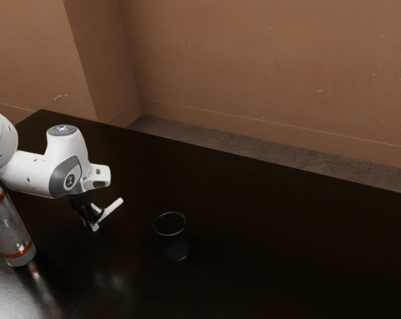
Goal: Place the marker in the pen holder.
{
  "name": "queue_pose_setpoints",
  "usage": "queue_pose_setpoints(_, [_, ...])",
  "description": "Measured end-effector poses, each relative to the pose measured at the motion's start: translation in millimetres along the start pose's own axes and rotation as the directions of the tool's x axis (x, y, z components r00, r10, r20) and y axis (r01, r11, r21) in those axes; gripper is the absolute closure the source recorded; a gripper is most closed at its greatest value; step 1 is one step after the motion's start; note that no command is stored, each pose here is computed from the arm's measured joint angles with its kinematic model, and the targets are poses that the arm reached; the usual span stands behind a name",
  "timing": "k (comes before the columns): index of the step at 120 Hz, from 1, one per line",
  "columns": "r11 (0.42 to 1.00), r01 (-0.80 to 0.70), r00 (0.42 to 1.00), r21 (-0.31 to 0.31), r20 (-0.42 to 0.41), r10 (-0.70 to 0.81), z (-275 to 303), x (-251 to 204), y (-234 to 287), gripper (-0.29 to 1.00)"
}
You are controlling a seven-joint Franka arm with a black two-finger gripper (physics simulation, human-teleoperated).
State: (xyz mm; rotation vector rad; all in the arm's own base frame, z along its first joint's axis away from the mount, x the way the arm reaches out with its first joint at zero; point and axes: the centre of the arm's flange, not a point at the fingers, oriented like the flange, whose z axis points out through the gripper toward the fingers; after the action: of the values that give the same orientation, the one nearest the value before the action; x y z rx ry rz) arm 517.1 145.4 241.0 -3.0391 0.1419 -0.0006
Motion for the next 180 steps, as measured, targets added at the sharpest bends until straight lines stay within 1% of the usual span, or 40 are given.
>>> queue_pose_setpoints(5, [1.000,0.002,1.000,0.009,-0.010,-0.002,-5.4,3.3,0.3,0.76])
queue_pose_setpoints(11, [1.000,0.005,1.000,0.010,-0.031,-0.005,-15.7,8.7,1.4,0.79])
queue_pose_setpoints(29, [1.000,0.010,0.996,0.010,-0.083,-0.009,-42.8,19.3,1.7,0.79])
queue_pose_setpoints(41, [0.999,-0.027,0.988,0.024,-0.152,0.030,-83.5,51.6,14.6,0.79])
queue_pose_setpoints(50, [0.998,-0.063,0.980,0.030,-0.186,0.068,-111.9,76.0,31.5,0.79])
queue_pose_setpoints(63, [0.993,-0.119,0.971,0.027,-0.207,0.122,-152.2,106.0,62.2,0.79])
queue_pose_setpoints(74, [0.987,-0.161,0.966,0.018,-0.201,0.162,-182.8,121.2,89.0,0.79])
queue_pose_setpoints(80, [0.984,-0.178,0.966,0.000,-0.189,0.175,-194.5,125.5,104.6,0.79])
queue_pose_setpoints(91, [0.980,-0.193,0.972,-0.055,-0.143,0.184,-207.8,126.5,128.4,0.79])
queue_pose_setpoints(100, [0.975,-0.201,0.978,-0.096,-0.083,0.194,-219.7,123.8,144.5,0.79])
queue_pose_setpoints(114, [0.970,-0.192,0.978,-0.147,0.054,0.202,-227.7,111.0,156.9,0.79])
queue_pose_setpoints(128, [0.970,-0.162,0.962,-0.180,0.191,0.196,-235.2,97.0,161.7,0.79])
queue_pose_setpoints(147, [0.971,-0.149,0.915,-0.189,0.345,0.208,-247.2,79.7,186.9,0.79])
queue_pose_setpoints(163, [0.976,-0.120,0.860,-0.180,0.472,0.193,-234.9,67.8,199.7,0.79])
queue_pose_setpoints(171, [0.979,-0.109,0.837,-0.172,0.515,0.183,-227.1,66.4,205.3,0.79])
queue_pose_setpoints(180, [0.981,-0.105,0.819,-0.160,0.545,0.177,-222.8,66.2,213.5,0.79])
